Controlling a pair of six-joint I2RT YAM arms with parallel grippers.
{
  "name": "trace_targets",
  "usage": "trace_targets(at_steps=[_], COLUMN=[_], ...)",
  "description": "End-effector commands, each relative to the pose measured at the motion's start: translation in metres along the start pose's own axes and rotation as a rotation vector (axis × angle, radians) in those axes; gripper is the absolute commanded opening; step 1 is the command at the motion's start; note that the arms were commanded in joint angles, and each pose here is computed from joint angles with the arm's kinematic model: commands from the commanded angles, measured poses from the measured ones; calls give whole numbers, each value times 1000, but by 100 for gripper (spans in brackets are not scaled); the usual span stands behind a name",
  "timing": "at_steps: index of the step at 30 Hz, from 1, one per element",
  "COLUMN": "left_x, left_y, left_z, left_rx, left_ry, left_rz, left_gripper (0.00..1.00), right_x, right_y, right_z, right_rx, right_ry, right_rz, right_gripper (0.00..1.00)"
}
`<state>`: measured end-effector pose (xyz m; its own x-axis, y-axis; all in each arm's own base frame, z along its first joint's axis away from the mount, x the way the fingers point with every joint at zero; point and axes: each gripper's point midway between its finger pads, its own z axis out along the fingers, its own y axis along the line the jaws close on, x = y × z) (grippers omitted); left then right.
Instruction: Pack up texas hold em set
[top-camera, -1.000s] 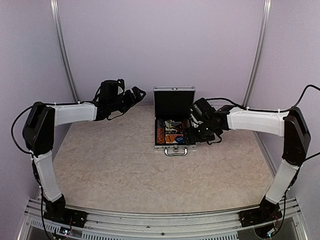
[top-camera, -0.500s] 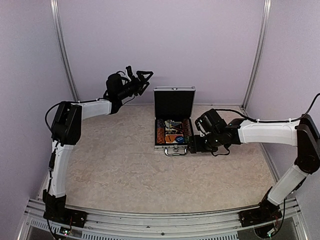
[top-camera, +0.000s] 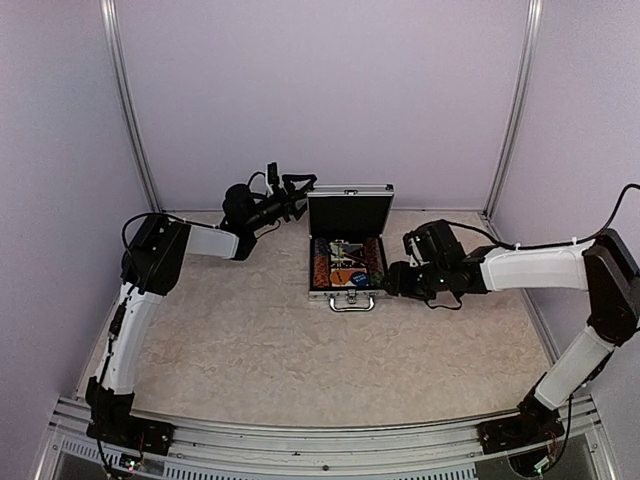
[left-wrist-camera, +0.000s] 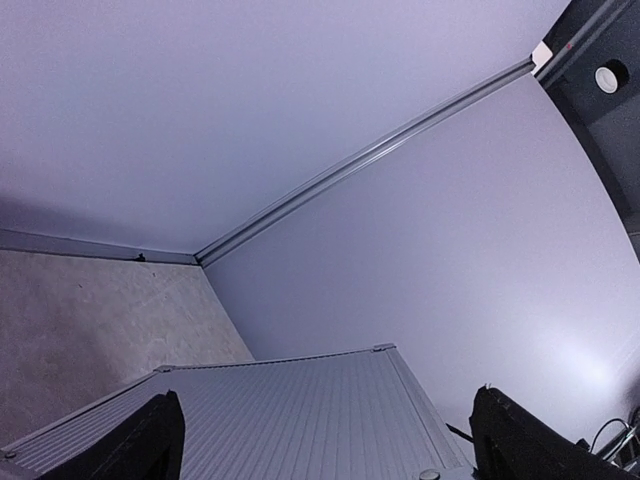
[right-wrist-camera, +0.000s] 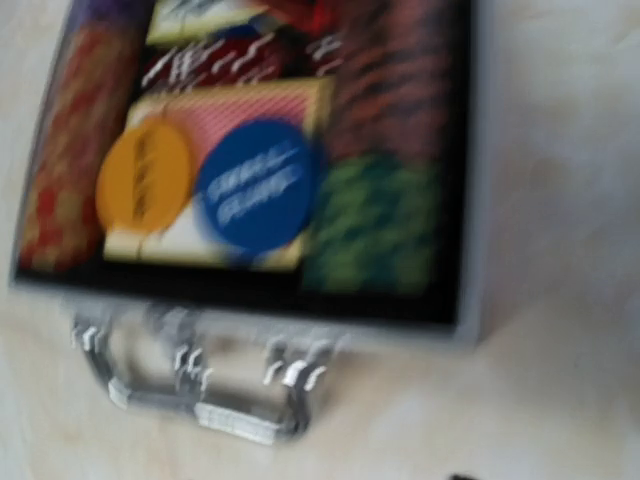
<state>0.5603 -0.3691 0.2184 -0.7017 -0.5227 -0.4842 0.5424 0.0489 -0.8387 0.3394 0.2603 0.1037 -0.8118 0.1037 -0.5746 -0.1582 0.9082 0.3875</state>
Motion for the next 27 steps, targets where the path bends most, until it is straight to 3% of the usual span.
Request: trace_targets(at_steps=[1,5,13,22,27], left_x=[24,32,43,49,59], left_y=[-16,-14,-28,-45,-44], left_z=[-2,-3,-12,-33,-51], left_rx=[42,44,64,72,22], left_ry=[59,67,76,63,52], left_rz=[-20,-34,-39,-52,-48], left_gripper=[98,98,99,99,99], right_x=[-33,-51,-58,-45,-30], right_y=[-7,-3,13,7,-10], right_z=[18,47,47,45,42], right_rx=[-233,-392,-600,-636,-497], right_ry=[-97,-71,-116,-106,-69], right_rz=[194,282,409,458,448], right_gripper=[49,36,35,34,36])
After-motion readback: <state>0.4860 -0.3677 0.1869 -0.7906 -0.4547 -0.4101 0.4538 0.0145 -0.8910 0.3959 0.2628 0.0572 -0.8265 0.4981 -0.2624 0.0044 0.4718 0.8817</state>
